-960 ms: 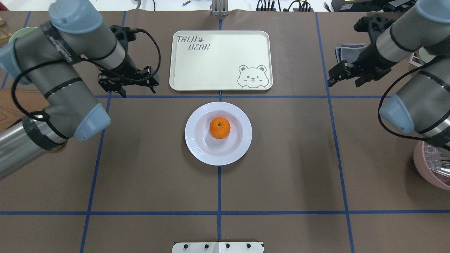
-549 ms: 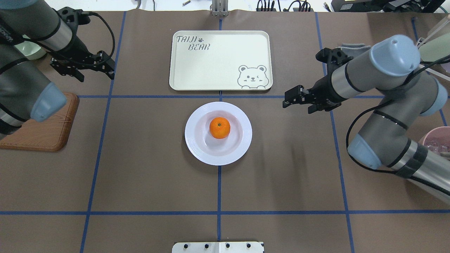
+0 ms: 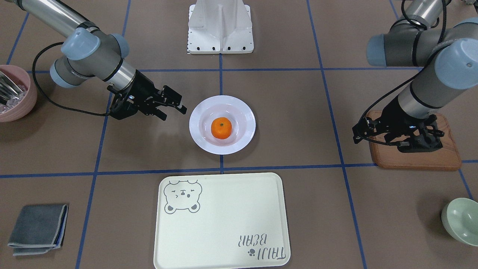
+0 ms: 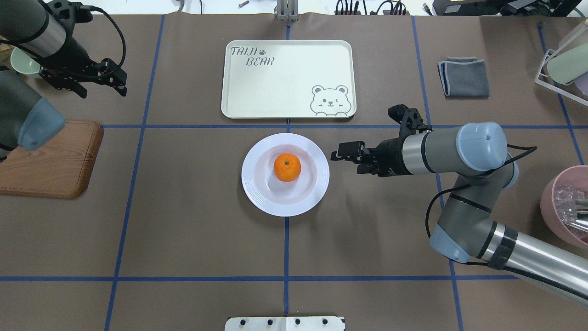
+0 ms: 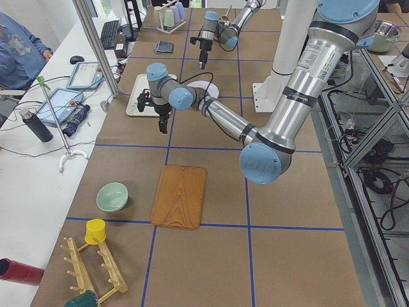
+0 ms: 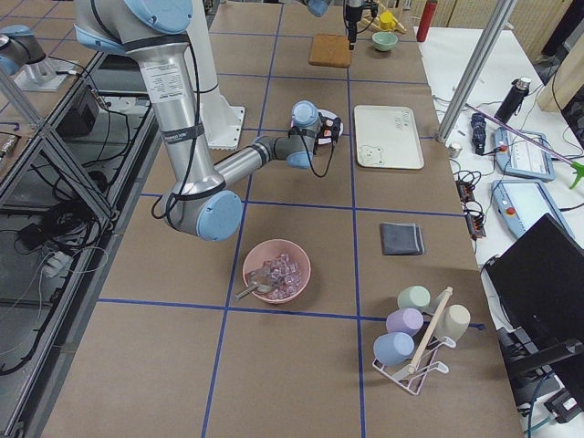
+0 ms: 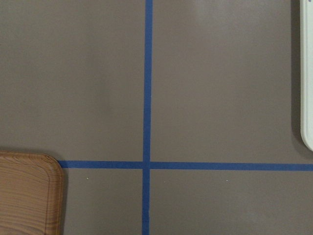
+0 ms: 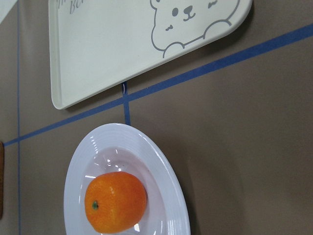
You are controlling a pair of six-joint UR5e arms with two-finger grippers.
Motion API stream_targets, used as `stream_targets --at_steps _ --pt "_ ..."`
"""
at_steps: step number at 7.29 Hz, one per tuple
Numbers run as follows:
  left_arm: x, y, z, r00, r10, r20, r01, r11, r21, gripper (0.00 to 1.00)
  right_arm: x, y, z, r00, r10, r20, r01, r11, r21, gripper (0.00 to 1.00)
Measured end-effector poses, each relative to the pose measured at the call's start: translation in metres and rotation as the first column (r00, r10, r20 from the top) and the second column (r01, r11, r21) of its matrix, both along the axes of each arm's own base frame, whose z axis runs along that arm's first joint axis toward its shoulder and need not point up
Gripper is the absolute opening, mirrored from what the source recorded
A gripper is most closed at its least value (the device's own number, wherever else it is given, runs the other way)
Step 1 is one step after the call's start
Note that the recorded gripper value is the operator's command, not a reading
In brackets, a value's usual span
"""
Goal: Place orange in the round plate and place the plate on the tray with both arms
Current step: 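Withdraw the left arm while the right gripper reaches toward the plate rim, then grip the plate rim nearest the right gripper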
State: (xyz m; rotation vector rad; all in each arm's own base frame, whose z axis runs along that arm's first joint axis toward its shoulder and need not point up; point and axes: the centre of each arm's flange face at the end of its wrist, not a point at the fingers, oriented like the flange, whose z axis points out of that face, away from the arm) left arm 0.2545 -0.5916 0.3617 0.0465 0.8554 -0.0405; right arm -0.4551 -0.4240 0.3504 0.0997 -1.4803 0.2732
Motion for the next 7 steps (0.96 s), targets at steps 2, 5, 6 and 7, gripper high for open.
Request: stream_targets --at_steps 2,5,6,7 --pt "-0.001 0.000 0.000 1.000 0.000 0.000 0.000 1.000 0.001 0.97 -0.020 0.010 0.015 0.990 0.066 0.121 -0.062 0.997 -0.034 1.00" --pt "-0.002 0.000 -0.001 1.000 -0.003 -0.001 0.003 1.000 0.001 0.97 -0.041 0.022 0.009 0.981 0.101 0.167 -0.092 0.994 -0.059 0.99" --pt "-0.003 0.000 -0.002 1.000 -0.005 -0.001 0.005 1.000 0.002 0.97 -0.047 0.025 0.013 0.982 0.096 0.161 -0.087 0.994 -0.064 0.99" --pt "-0.005 -0.001 -0.002 1.000 -0.008 -0.001 0.008 1.000 0.002 0.97 -0.051 0.027 0.015 0.984 0.093 0.155 -0.083 0.994 -0.068 0.99"
